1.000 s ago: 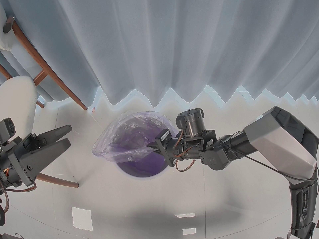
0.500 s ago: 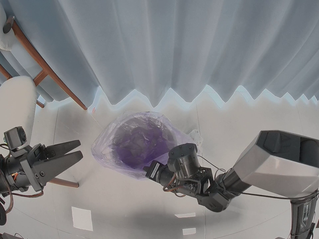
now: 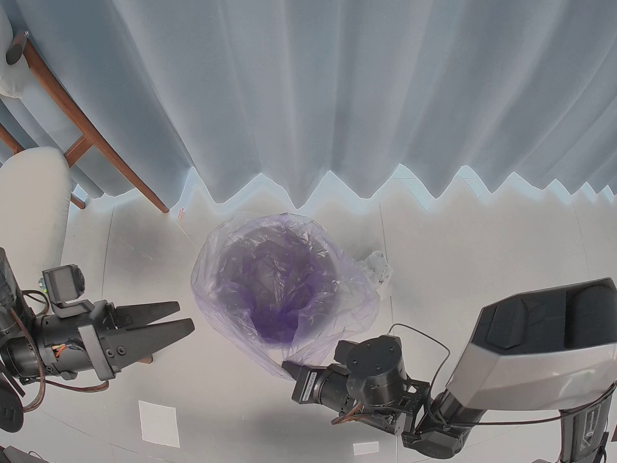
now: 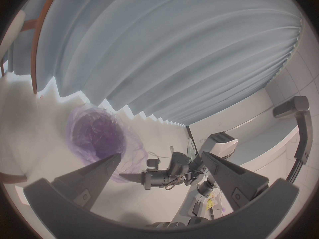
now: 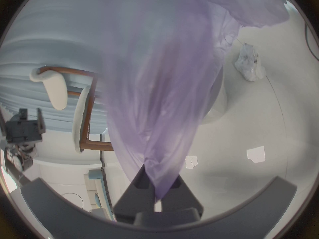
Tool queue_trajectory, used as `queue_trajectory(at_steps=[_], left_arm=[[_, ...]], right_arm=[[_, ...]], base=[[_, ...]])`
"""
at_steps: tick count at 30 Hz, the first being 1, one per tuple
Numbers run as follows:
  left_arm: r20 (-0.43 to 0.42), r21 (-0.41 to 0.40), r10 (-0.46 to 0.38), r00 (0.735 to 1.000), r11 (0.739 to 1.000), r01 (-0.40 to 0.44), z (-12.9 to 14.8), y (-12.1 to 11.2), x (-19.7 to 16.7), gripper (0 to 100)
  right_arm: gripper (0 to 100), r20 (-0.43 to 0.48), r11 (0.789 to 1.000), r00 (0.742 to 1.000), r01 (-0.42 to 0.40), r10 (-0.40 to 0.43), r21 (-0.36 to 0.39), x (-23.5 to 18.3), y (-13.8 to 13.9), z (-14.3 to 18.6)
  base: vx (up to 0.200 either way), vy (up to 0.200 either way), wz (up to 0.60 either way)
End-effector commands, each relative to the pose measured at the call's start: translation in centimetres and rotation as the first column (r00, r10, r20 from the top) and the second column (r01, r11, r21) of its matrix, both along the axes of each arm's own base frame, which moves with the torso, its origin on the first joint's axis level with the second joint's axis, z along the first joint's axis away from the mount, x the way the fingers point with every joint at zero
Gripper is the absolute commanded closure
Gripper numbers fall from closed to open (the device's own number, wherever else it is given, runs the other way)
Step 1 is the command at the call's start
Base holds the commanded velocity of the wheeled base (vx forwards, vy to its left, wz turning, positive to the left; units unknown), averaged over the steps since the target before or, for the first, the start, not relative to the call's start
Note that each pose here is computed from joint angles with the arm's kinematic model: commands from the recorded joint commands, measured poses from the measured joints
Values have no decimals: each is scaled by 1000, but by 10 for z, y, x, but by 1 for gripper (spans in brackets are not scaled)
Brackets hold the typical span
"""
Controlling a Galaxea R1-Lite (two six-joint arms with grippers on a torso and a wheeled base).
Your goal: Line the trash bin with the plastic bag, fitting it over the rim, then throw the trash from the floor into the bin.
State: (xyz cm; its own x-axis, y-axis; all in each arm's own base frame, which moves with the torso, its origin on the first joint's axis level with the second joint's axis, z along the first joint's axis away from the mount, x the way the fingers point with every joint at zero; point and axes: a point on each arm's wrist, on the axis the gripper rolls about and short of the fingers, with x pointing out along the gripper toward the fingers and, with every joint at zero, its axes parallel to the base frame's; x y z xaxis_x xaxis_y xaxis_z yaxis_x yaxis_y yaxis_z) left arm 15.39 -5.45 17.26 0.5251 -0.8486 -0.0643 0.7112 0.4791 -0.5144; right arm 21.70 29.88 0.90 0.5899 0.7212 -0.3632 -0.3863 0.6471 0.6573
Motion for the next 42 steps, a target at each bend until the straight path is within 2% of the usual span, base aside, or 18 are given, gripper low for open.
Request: queue_trajectory(at_steps=[1, 4, 7, 10, 11, 16, 17, 21, 25, 27, 30, 35, 38, 42], left_arm=[[-122, 45, 9, 993, 999, -3, -26, -4, 19, 0], [-170, 57, 10, 985, 998, -1, -35, -5, 25, 0], [-211, 68, 17, 977, 998, -3, -43, -6, 31, 0], [-228, 72, 21, 973, 997, -4, -47, -6, 35, 0], [-273, 82, 40, 961, 996, -18, -56, -5, 44, 0], [-308, 92, 56, 950, 995, -28, -64, -4, 53, 0], [-312, 93, 59, 948, 995, -31, -65, -4, 54, 0], [-332, 98, 64, 941, 995, -34, -70, -3, 57, 0], [-347, 102, 77, 935, 994, -44, -74, -1, 61, 0], [-348, 102, 80, 934, 994, -47, -74, -1, 62, 0], [-352, 104, 99, 931, 992, -66, -76, 2, 68, 0], [-346, 105, 116, 931, 991, -84, -75, 5, 71, 0], [-349, 106, 122, 929, 990, -90, -75, 6, 72, 0], [-357, 109, 156, 921, 986, -125, -79, 14, 80, 0]], right_arm=[[100, 13, 997, 999, -41, 42, -68, -19, -1, -26], [100, 46, 990, 998, -22, 29, -139, -19, 1, -52], [100, 43, 987, 998, -27, 34, -161, -21, 1, -68], [100, 42, 986, 999, -27, 35, -164, -22, 0, -72], [100, 47, 988, 998, -26, 34, -154, -22, 0, -73], [100, 47, 988, 999, -20, 27, -154, -19, -1, -73], [0, 46, 988, 999, -20, 28, -155, -20, -1, -73], [0, 43, 991, 999, -12, 18, -134, -19, -2, -70], [0, 47, 1000, 999, 0, 1, -23, -21, -1, -50], [0, 50, 1000, 999, -8, 8, 0, -23, -4, -42], [0, 40, 995, 995, -92, 90, 43, -35, -24, -20], [0, 30, 987, 993, -116, 114, 111, -25, -66, 18], [0, 47, 986, 995, -89, 83, 141, -14, -71, 25], [0, 59, 990, 998, -21, 13, 138, -3, -78, 25]], base=[[0, 0, 0], [0, 0, 0], [0, 0, 0], [0, 0, 0], [0, 0, 0], [0, 0, 0], [0, 0, 0], [0, 0, 0], [0, 0, 0], [0, 0, 0], [0, 0, 0], [0, 0, 0], [0, 0, 0], [0, 0, 0]])
